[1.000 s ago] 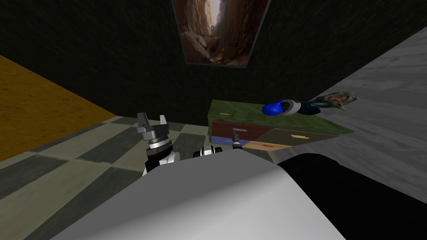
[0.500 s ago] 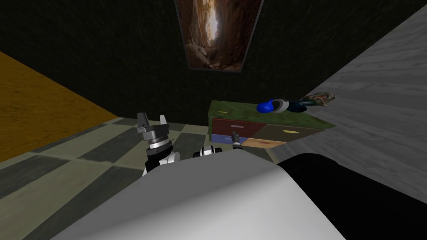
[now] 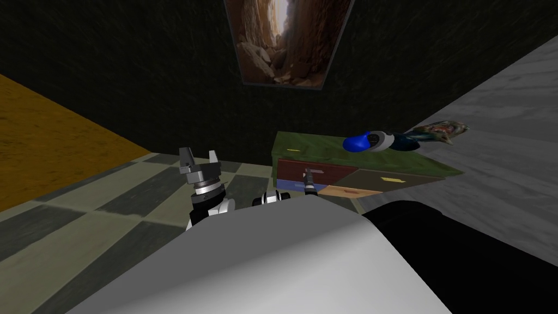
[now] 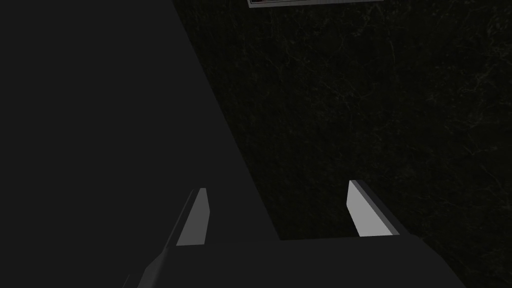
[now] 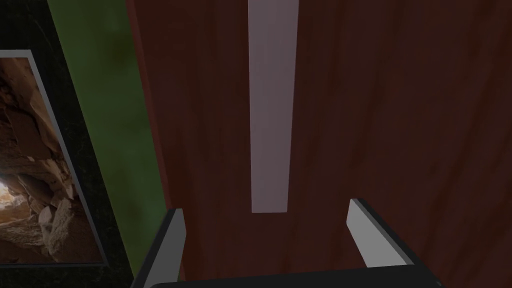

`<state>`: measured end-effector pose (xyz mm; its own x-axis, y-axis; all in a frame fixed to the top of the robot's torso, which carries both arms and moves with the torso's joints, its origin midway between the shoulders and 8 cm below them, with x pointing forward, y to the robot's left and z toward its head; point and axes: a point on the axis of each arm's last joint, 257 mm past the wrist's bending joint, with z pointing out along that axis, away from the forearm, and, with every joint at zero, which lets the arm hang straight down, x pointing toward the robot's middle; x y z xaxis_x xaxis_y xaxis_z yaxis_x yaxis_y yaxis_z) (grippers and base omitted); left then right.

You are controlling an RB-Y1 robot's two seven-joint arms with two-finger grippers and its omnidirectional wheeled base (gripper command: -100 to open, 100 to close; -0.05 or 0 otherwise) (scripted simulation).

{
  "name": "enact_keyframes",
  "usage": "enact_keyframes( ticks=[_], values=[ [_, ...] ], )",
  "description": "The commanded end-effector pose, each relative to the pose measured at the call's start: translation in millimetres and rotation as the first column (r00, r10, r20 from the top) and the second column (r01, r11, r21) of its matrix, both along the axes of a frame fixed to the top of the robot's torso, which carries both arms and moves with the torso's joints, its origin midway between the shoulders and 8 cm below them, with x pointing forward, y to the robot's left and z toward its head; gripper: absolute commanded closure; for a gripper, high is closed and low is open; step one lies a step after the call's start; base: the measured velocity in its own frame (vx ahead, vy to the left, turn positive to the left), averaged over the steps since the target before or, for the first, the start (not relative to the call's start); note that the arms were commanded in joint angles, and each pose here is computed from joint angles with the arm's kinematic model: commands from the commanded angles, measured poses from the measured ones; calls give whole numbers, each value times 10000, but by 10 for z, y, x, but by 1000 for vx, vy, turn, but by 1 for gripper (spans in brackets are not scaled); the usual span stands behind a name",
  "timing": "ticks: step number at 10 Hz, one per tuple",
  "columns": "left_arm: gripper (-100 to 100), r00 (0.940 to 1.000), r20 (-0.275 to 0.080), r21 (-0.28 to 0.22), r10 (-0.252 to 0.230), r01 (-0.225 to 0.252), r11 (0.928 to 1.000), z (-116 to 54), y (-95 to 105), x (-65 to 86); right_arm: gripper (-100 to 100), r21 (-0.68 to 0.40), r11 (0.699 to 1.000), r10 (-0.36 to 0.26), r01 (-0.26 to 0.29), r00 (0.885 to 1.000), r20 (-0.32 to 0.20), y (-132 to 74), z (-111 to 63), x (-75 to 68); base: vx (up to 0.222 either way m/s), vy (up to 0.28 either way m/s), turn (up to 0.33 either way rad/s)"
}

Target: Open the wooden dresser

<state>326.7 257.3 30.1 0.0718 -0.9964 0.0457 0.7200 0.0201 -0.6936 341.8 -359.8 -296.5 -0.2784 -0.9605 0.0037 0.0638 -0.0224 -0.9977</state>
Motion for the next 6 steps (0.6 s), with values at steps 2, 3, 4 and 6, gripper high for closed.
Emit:
enact_keyframes(
  ticks=[2, 3, 4, 6],
  values=[
    [0, 10000, 2, -1, -1, 1, 10000, 1, 0, 0, 100, 9, 10000, 93, -93, 10000, -11, 42, 19, -25, -58, 17, -24],
    [0, 10000, 3, -2, -2, 2, 10000, 1, -1, 1, 100, 10, 9999, 114, -114, 9999, -12, 53, 23, -32, -185, 44, -51],
    [0, 10000, 4, -3, -3, 3, 10000, 1, -1, 1, 100, 12, 9999, 155, -155, 9999, -14, 75, 32, -47, -167, 52, -39],
    [0, 10000, 4, -3, -3, 3, 10000, 1, -1, 1, 100, 12, 9998, 180, -180, 9998, -15, 89, 40, -58, -150, 56, -37]
  ],
)
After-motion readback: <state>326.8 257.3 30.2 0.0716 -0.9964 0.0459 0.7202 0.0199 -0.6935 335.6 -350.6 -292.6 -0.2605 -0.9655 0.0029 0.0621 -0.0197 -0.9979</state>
